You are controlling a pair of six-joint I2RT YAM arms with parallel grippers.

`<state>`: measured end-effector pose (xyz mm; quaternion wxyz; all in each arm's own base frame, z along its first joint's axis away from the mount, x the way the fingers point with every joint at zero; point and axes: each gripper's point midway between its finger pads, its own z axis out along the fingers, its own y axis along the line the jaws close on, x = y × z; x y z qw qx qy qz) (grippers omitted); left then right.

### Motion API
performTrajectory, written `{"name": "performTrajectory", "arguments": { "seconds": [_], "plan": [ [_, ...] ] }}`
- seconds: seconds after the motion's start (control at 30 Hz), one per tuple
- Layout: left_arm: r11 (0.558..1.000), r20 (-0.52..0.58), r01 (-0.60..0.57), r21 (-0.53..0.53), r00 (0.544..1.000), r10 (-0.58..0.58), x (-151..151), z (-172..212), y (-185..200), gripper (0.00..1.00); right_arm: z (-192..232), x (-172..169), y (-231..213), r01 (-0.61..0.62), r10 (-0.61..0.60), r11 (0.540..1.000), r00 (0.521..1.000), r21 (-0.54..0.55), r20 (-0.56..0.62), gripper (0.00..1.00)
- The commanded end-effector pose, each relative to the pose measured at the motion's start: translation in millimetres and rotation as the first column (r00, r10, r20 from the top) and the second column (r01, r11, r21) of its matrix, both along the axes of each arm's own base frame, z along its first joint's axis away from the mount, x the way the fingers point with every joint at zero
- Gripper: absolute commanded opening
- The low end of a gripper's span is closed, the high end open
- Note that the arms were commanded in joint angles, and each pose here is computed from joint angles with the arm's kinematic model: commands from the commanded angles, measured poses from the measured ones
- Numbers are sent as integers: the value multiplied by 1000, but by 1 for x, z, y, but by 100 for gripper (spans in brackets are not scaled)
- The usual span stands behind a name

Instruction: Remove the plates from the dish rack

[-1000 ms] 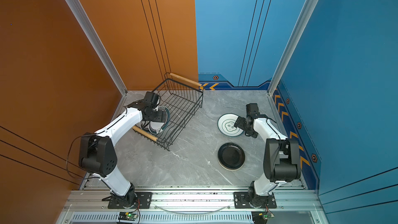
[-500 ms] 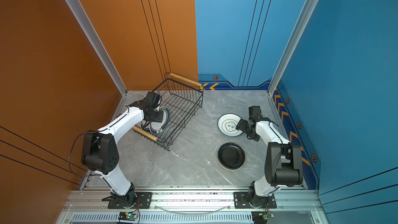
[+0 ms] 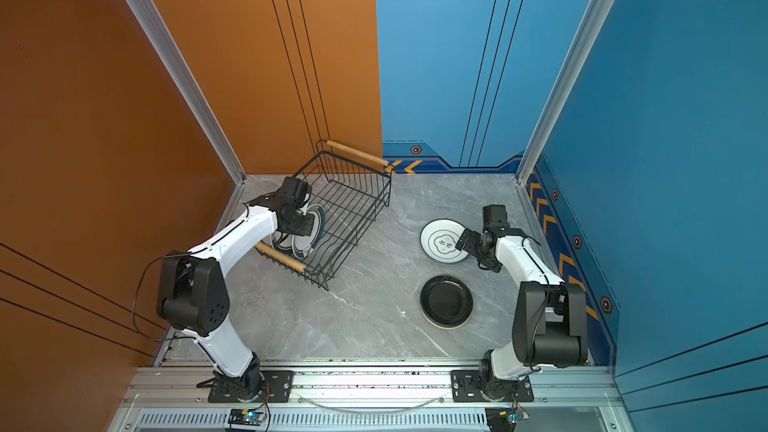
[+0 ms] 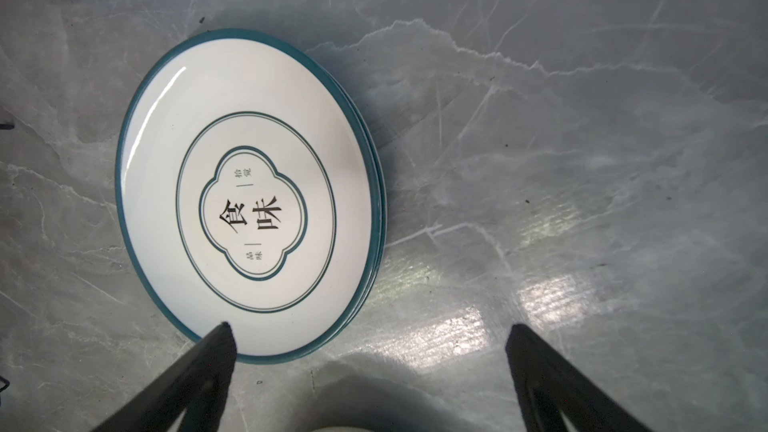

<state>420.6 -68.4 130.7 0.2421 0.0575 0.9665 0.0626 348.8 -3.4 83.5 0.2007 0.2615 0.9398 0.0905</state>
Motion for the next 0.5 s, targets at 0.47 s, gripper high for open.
{"name": "performTrajectory", "arguments": {
  "seconds": [0.47],
  "plan": [
    [996,52,34,-77,998,-30,-11,34,-12,2,2,-5,4,-17,17,999,1000,29,21,100]
  ]
}}
